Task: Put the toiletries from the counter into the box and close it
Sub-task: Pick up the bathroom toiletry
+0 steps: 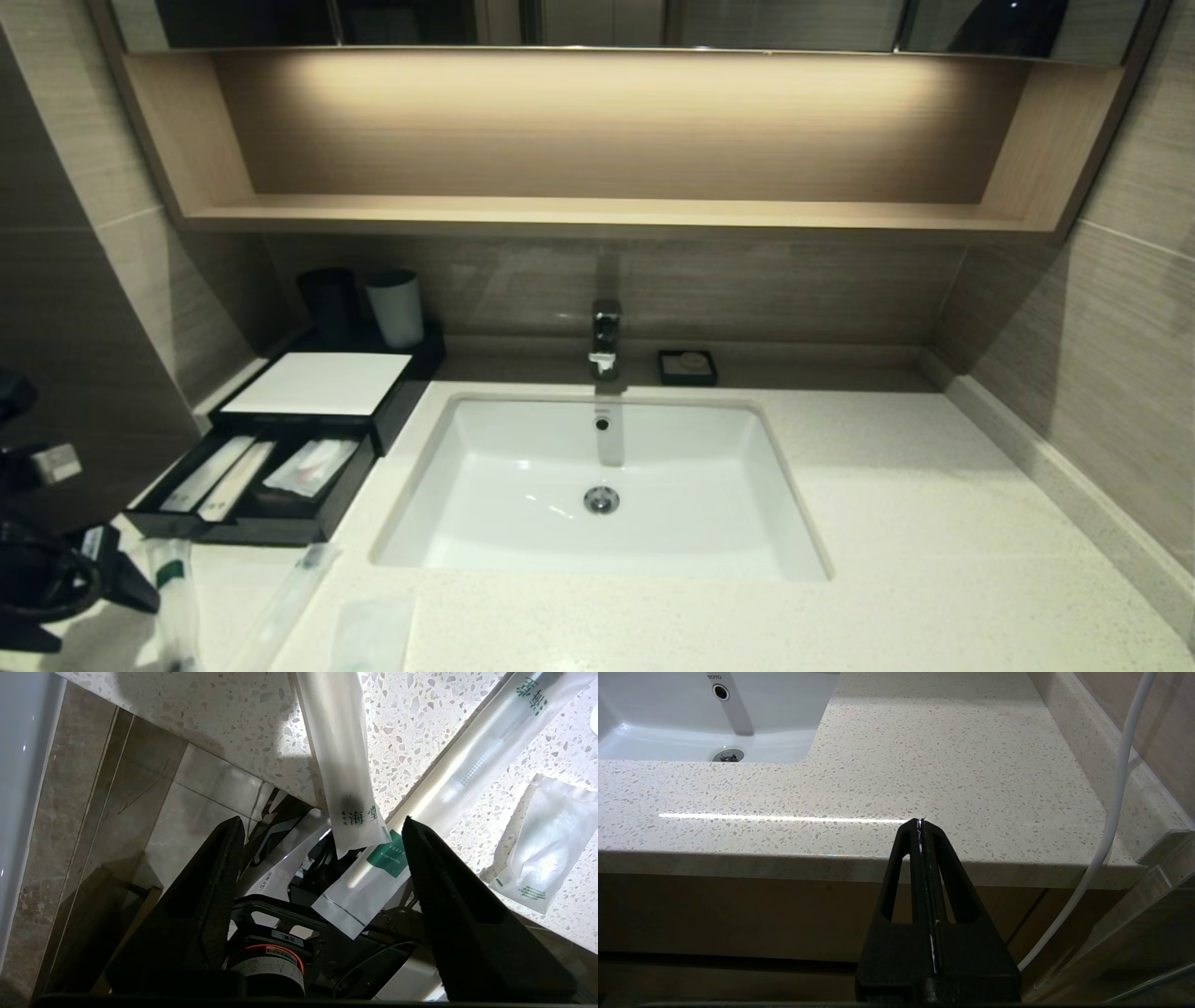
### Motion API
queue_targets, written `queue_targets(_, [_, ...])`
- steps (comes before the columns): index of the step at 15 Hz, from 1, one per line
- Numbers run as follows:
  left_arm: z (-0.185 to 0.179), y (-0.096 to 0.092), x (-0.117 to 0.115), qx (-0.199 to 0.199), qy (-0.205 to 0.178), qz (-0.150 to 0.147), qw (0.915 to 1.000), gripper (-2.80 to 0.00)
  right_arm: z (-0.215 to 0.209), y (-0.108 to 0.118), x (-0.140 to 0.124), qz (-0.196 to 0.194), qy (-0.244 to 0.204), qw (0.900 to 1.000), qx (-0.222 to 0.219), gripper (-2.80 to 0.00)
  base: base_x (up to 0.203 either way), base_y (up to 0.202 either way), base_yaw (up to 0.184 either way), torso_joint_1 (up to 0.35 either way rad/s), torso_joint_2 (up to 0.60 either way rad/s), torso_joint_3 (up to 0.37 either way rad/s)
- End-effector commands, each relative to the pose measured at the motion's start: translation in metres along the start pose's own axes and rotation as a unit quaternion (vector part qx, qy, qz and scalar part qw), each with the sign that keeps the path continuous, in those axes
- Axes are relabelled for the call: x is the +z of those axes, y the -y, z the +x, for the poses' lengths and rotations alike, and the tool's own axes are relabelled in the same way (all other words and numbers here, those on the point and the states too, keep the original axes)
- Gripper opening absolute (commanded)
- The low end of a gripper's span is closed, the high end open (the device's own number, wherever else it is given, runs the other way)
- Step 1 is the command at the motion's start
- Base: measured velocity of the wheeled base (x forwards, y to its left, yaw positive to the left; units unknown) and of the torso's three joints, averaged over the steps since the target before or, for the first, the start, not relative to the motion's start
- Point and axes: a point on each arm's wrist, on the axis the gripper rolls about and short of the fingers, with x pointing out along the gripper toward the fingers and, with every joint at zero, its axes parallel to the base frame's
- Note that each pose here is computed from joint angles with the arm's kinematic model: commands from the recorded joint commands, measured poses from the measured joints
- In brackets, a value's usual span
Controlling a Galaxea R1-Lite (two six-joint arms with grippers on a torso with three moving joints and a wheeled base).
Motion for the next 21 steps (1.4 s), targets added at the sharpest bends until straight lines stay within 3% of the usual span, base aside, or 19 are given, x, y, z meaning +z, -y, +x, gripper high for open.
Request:
queue_targets(1, [0.011,-0.001,0.004,0.001,-0.022,-0.008,0.9997,0.0,0.0,0.0,0.0,0.0,-0.001,1.0,0.0,-2.8,0.0,0.0,0.0,0.0,0.0,0.0])
queue_targets(3, [0.03,-0.002,0.013,0.001,-0.03,-0.02,0.9994,0.0,0.0,0.0,0.0,0.0,-0.001,1.0,0.0,-2.8,0.0,0.0,0.0,0.0,0.0,0.0])
queue_targets(7, [0.073,-0.001,0.033,-0.002,0.003,-0.08,0.9968,0.0,0.0,0.0,0.0,0.0,-0.001,1.0,0.0,-2.8,0.0,0.0,0.0,0.0,0.0,0.0])
queue_targets(13, [0.07,0.017,0.029,-0.01,-0.003,-0.079,0.9968,0.0,0.0,0.0,0.0,0.0,-0.001,1.0,0.0,-2.8,0.0,0.0,0.0,0.0,0.0,0.0])
queue_targets(19, [0.077,0.018,0.03,-0.008,-0.014,-0.078,0.9969,0.0,0.0,0.0,0.0,0.0,-0.001,1.0,0.0,-2.8,0.0,0.0,0.0,0.0,0.0,0.0])
queue_targets(20, [0.078,0.018,0.029,-0.007,-0.016,-0.077,0.9969,-2.8,0.0,0.0,0.0,0.0,-0.001,1.0,0.0,-2.8,0.0,0.0,0.0,0.0,0.0,0.0])
queue_targets(21, [0.08,0.018,0.029,-0.007,-0.018,-0.077,0.9969,-2.8,0.0,0.0,0.0,0.0,-0.001,1.0,0.0,-2.8,0.0,0.0,0.0,0.0,0.0,0.0])
